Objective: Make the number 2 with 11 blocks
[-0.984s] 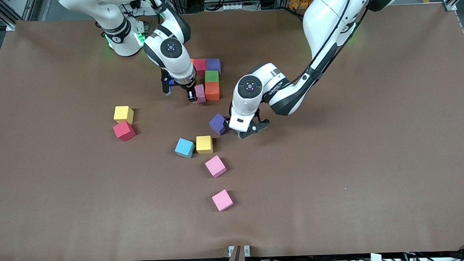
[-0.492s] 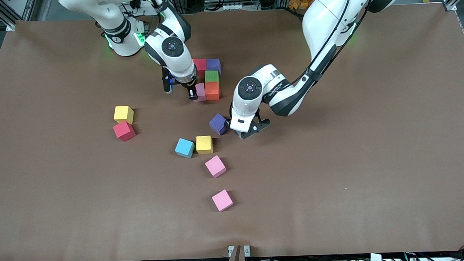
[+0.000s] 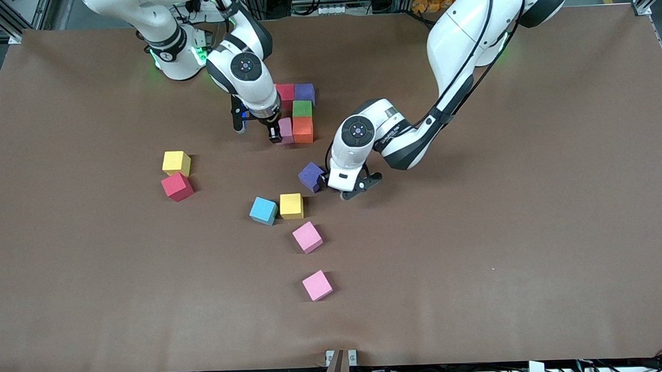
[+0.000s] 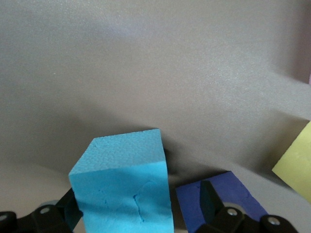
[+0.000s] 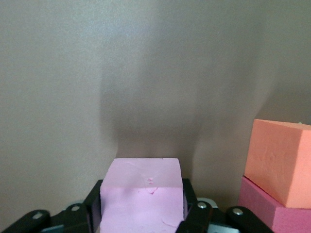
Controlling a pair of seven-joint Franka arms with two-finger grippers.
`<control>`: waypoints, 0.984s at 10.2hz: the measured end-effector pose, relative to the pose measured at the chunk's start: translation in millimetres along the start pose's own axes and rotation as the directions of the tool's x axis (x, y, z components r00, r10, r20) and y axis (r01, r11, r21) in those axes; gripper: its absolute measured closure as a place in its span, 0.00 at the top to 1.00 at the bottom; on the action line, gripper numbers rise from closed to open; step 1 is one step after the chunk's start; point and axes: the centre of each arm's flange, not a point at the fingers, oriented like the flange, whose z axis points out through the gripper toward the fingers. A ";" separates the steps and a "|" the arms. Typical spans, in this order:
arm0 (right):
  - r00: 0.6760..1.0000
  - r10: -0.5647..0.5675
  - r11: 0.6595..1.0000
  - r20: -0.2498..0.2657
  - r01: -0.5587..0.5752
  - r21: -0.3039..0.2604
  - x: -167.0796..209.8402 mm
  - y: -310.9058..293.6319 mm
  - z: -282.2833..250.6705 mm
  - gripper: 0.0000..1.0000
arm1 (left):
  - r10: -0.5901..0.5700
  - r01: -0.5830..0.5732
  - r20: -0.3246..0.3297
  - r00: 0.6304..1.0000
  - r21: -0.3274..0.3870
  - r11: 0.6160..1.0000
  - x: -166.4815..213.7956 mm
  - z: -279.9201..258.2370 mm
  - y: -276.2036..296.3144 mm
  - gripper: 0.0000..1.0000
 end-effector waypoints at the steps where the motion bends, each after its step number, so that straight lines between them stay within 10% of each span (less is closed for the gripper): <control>1: 1.000 0.001 1.000 -0.003 -0.001 -0.003 1.0 1.3 1.4 0.89 | -0.001 0.001 0.000 1.000 0.000 1.000 0.2 0.0 0.0 0.97; 7: 1.000 -0.011 1.000 -0.007 0.011 0.018 18.1 -19.1 -19.1 1.00 | -0.011 0.011 -0.006 1.000 -0.003 1.000 8.1 -6.5 -0.3 0.61; 10: 0.990 -0.138 0.990 -0.028 0.139 0.019 51.4 -60.4 -60.4 1.00 | -0.008 0.008 -0.013 1.000 0.025 1.000 7.0 -22.0 1.3 0.58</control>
